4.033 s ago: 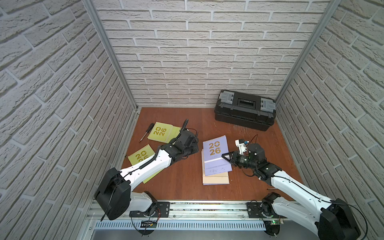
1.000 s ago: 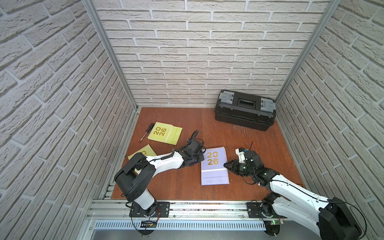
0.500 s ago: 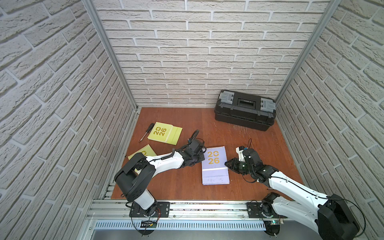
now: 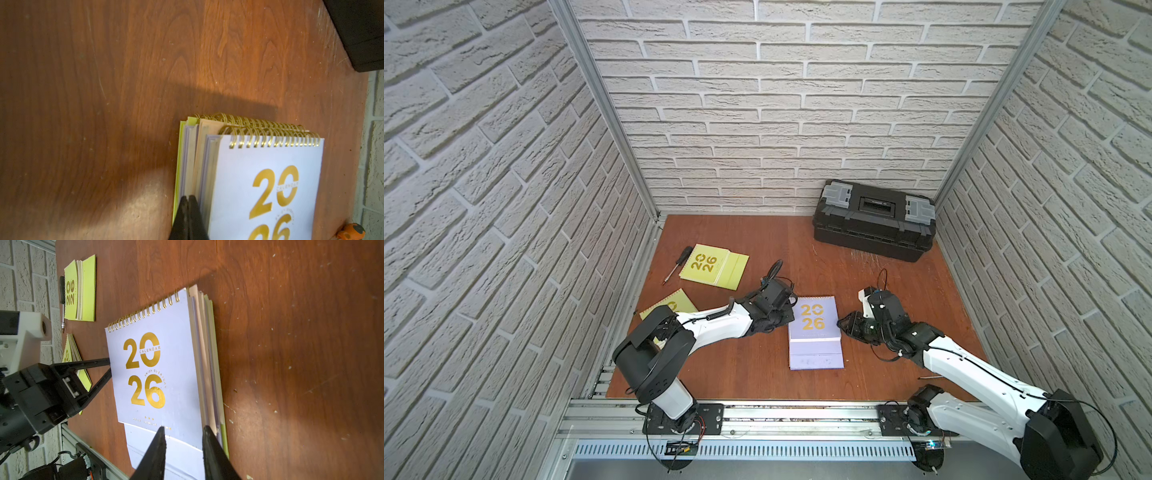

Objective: Stack the calendars
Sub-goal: Place the calendar at the calendar, then pick up the calendar at the center of the board.

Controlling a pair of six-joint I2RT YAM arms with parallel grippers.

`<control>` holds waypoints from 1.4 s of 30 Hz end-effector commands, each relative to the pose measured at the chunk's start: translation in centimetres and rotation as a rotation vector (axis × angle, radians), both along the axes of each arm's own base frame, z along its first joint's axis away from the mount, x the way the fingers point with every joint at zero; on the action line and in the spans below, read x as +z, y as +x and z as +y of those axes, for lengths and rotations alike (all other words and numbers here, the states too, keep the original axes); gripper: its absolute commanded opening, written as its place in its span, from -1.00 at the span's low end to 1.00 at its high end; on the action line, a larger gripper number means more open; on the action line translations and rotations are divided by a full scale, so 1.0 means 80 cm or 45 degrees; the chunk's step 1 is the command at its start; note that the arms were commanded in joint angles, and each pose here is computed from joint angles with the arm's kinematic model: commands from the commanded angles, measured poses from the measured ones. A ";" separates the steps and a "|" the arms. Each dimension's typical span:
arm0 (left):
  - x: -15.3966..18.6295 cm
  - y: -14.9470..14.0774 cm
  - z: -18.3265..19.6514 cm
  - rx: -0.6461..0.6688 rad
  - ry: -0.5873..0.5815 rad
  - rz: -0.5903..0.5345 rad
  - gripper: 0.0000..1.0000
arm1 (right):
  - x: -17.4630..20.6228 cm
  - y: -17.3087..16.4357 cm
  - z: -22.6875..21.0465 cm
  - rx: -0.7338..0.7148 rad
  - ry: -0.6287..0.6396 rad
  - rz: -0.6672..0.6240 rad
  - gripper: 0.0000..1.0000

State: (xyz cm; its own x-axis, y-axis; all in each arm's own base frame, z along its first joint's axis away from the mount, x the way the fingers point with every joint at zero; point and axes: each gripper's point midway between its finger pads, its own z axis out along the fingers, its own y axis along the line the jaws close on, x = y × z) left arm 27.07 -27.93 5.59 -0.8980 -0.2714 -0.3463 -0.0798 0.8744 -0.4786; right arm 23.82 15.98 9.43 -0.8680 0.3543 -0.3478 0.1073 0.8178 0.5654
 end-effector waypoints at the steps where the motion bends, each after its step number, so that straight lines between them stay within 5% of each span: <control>1: 0.024 0.010 0.002 0.019 0.005 -0.058 -1.00 | 0.015 0.011 -0.004 0.020 -0.067 -0.046 -0.34; 12: 0.062 0.012 0.095 0.180 0.124 -0.101 -1.00 | 0.053 0.055 0.034 0.109 -0.079 -0.060 -0.32; 23: 0.078 -0.027 0.265 0.571 0.279 0.019 -1.00 | 0.055 0.114 0.156 0.316 -0.017 -0.028 -0.31; 42: 0.085 -0.060 0.437 1.237 0.255 0.293 -1.00 | 0.012 0.164 0.307 0.552 0.261 0.129 -0.25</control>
